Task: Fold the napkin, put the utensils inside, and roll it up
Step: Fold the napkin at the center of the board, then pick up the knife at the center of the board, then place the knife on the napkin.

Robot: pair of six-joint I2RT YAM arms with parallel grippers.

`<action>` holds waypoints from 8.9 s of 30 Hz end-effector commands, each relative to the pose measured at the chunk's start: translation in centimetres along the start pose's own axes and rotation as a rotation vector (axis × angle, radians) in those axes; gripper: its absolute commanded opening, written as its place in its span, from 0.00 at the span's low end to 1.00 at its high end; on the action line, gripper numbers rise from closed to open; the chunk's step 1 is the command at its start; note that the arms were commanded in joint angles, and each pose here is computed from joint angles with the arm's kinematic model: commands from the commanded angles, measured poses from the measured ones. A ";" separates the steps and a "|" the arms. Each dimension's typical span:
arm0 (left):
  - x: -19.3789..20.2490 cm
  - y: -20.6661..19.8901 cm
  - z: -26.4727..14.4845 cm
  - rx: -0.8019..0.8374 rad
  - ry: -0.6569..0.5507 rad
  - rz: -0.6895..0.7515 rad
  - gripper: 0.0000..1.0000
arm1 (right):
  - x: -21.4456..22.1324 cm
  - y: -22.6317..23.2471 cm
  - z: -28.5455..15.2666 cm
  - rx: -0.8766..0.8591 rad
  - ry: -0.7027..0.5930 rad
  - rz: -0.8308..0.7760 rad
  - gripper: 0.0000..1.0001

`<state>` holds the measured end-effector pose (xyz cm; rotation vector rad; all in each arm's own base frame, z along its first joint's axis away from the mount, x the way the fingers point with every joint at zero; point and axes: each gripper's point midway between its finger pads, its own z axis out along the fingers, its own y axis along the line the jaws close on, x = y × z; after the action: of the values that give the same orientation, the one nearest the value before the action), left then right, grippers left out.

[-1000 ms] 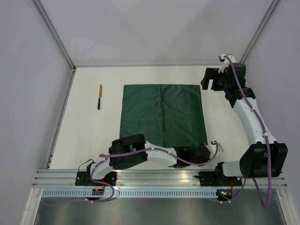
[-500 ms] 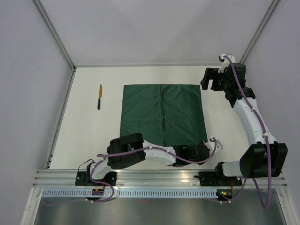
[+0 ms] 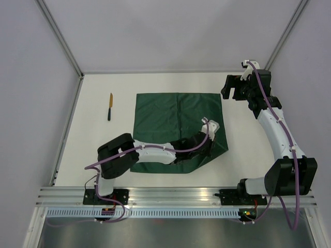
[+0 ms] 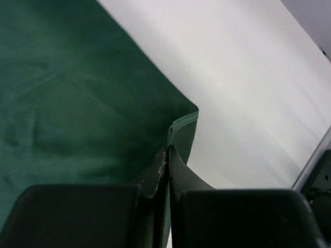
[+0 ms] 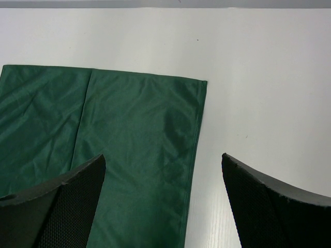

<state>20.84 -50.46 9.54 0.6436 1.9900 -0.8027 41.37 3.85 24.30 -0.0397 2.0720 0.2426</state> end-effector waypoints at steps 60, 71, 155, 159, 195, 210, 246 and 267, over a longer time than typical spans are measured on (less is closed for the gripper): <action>-12.2 40.0 -9.5 -0.590 -0.156 -0.595 0.02 | -1.1 1.1 -1.0 -0.045 -0.010 0.015 0.98; -13.1 42.5 -10.1 -0.626 -0.142 -0.603 0.02 | -1.2 1.1 -1.1 -0.047 -0.011 0.014 0.98; -11.9 51.9 -16.1 -0.872 -0.129 -0.654 0.70 | -0.6 1.3 -0.5 -0.067 0.014 0.010 0.98; -10.5 52.7 -19.5 -0.978 -0.097 -0.653 0.71 | -0.5 1.7 -0.6 -0.086 0.016 0.014 0.98; 2.6 56.2 -24.6 -1.170 0.324 -0.707 0.48 | -0.1 2.4 -0.6 -0.129 0.032 0.021 0.98; 2.6 55.8 -23.9 -1.128 0.350 -0.720 0.04 | -0.1 2.5 -0.7 -0.134 0.031 0.024 0.98; -9.1 40.8 -15.6 -0.546 0.254 -0.136 0.02 | 0.4 2.4 -0.2 -0.136 0.044 0.026 0.98; -5.0 26.0 -6.9 -0.073 0.427 0.168 0.02 | 0.5 2.2 0.1 -0.128 0.047 0.018 0.98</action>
<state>37.87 -27.28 8.99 0.8812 2.3388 -0.4709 40.32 6.40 23.10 -0.1272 2.1222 0.4064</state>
